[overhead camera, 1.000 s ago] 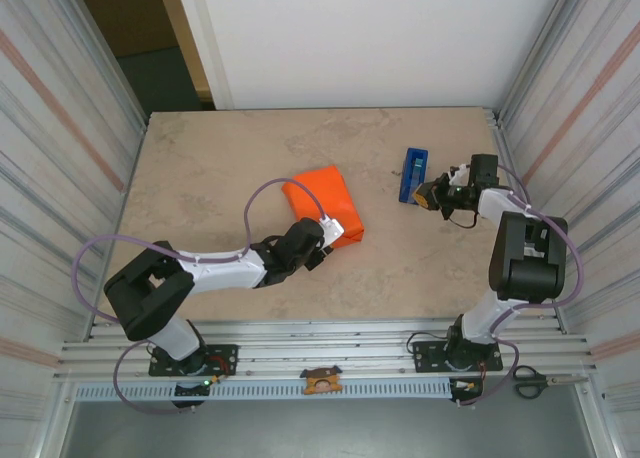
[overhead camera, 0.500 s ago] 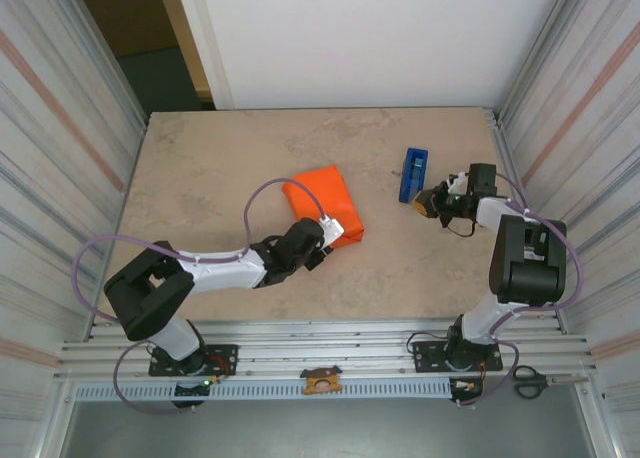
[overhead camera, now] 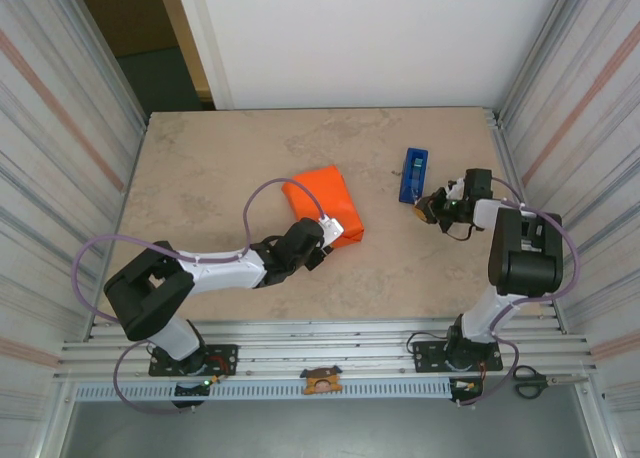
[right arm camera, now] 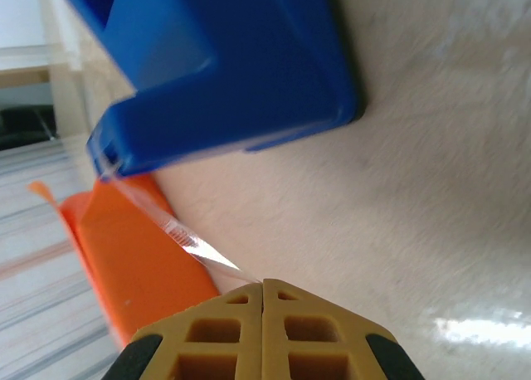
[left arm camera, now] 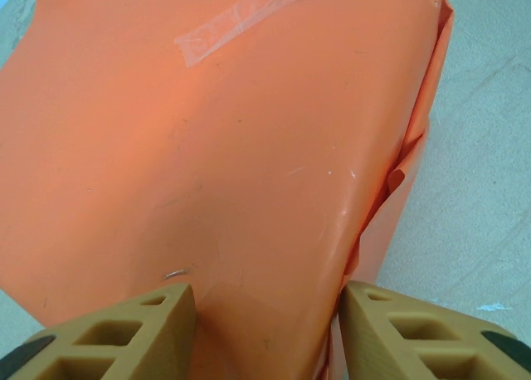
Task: Wrap the gift box in paper
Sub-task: Tear off the tape with the cutter.
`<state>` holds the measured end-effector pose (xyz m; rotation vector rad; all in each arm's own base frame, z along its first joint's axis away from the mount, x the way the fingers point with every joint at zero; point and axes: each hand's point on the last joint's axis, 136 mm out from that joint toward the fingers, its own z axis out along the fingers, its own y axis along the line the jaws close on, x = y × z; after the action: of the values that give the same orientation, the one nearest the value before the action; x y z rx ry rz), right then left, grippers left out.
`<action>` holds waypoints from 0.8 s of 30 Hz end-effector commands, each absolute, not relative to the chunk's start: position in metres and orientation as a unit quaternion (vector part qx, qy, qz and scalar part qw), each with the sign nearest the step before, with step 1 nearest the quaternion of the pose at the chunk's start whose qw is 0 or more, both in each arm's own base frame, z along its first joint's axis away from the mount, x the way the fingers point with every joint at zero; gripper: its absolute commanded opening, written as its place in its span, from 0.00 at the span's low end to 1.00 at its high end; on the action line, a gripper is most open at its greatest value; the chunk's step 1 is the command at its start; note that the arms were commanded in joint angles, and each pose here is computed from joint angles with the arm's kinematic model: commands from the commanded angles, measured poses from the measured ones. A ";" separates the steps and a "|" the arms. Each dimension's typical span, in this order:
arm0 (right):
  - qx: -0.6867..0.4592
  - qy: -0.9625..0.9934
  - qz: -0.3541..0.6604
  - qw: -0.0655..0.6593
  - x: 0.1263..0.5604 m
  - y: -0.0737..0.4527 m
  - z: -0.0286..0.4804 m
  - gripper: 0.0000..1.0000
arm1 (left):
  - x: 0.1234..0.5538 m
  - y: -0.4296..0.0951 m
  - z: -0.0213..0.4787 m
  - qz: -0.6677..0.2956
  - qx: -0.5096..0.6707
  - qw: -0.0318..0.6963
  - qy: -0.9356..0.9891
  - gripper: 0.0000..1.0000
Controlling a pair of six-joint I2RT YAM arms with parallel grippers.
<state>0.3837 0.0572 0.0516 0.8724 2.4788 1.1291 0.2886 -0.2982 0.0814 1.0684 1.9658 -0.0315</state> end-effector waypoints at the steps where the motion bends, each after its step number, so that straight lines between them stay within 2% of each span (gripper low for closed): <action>1: 0.303 0.890 0.322 0.112 0.373 0.046 0.025 0.00 | 0.251 -0.264 0.015 0.004 0.463 0.314 0.829 0.49; 7: 0.314 0.903 0.275 0.104 0.377 0.032 0.016 0.00 | 0.252 -0.264 0.015 0.005 0.464 0.313 0.829 0.49; 24: 0.293 0.912 0.265 0.107 0.375 0.030 0.017 0.00 | 0.251 -0.266 0.015 0.002 0.463 0.313 0.829 0.49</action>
<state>0.4012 0.0385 0.0386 0.8075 2.5706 0.8921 0.2882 -0.2979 0.0808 1.0666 1.9683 -0.0334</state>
